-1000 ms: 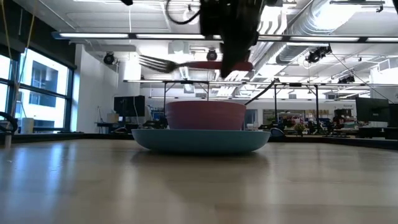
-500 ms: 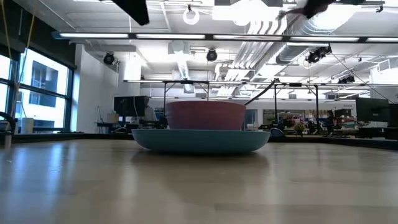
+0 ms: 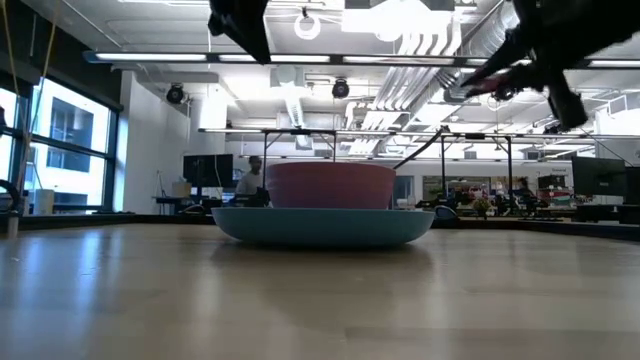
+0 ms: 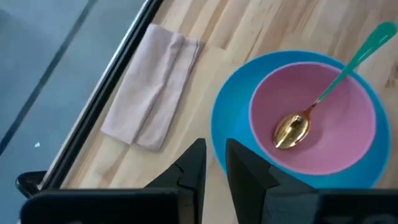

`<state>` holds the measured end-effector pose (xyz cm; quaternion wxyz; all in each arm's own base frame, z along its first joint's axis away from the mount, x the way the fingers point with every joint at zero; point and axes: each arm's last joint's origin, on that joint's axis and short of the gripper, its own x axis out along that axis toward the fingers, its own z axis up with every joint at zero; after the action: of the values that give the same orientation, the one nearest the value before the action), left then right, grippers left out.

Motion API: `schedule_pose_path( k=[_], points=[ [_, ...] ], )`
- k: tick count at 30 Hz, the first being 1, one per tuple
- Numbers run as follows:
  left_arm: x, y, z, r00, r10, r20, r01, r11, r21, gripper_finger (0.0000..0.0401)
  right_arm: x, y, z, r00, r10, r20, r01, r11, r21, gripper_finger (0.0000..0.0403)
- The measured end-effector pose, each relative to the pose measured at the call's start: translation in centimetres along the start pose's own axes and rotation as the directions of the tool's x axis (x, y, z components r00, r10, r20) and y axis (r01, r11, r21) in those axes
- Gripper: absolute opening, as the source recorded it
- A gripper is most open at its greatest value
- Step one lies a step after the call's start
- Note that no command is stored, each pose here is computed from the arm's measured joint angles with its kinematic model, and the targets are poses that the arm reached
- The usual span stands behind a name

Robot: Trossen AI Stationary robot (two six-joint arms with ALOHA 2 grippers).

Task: Set table place
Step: Put the fork on the right of the plate

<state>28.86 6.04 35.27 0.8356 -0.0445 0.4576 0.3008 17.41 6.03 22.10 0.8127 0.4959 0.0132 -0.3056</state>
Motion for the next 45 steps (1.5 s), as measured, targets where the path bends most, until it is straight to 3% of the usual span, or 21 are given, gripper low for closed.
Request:
schedule_pose_path(
  k=[5, 10, 16, 24, 28, 31, 40, 45],
  points=[
    [1.0, 2.4, 0.6, 0.999, -0.047, -0.023, 0.047, 0.999, -0.008, 0.0051, 1.2, -2.8, -2.4, 0.995, 0.084, 0.055, -0.089, 0.991, 0.099, 0.0],
    [1.7, 4.3, 1.0, 0.997, -0.079, -0.017, 0.079, 0.997, -0.023, 0.0051, 1.5, -3.9, -4.6, 0.993, 0.113, -0.015, -0.109, 0.977, 0.181, 0.0],
    [2.2, 5.9, 1.0, 0.996, -0.082, -0.029, 0.08, 0.996, -0.045, 0.0051, 1.9, -4.4, -8.3, 0.989, 0.063, -0.13, -0.027, 0.965, 0.261, 0.0],
    [2.4, 6.7, 1.0, 0.995, -0.09, -0.037, 0.087, 0.994, -0.06, 0.0051, 2.6, -7.1, -11.8, 0.985, -0.029, -0.17, 0.087, 0.934, 0.346, 0.0],
    [2.4, 6.7, 1.0, 0.995, -0.09, -0.037, 0.087, 0.994, -0.06, 0.0051, 3.0, -7.7, -12.3, 0.982, -0.056, -0.182, 0.121, 0.922, 0.368, 0.0],
    [2.4, 6.7, 1.0, 0.995, -0.09, -0.038, 0.088, 0.994, -0.06, 0.0051, 3.5, -7.8, -12.3, 0.958, -0.102, -0.269, 0.203, 0.902, 0.38, 0.0],
    [2.4, 6.6, 0.9, 0.991, -0.13, -0.044, 0.127, 0.989, -0.072, 0.0051, 5.6, -7.8, -11.2, 0.889, -0.17, -0.426, 0.317, 0.899, 0.303, 0.0],
    [2.4, 6.6, 0.8, 0.989, -0.133, -0.063, 0.128, 0.989, -0.07, 0.0051, 5.8, -8.0, -10.3, 0.885, -0.227, -0.406, 0.357, 0.892, 0.279, 0.0]
  ],
)
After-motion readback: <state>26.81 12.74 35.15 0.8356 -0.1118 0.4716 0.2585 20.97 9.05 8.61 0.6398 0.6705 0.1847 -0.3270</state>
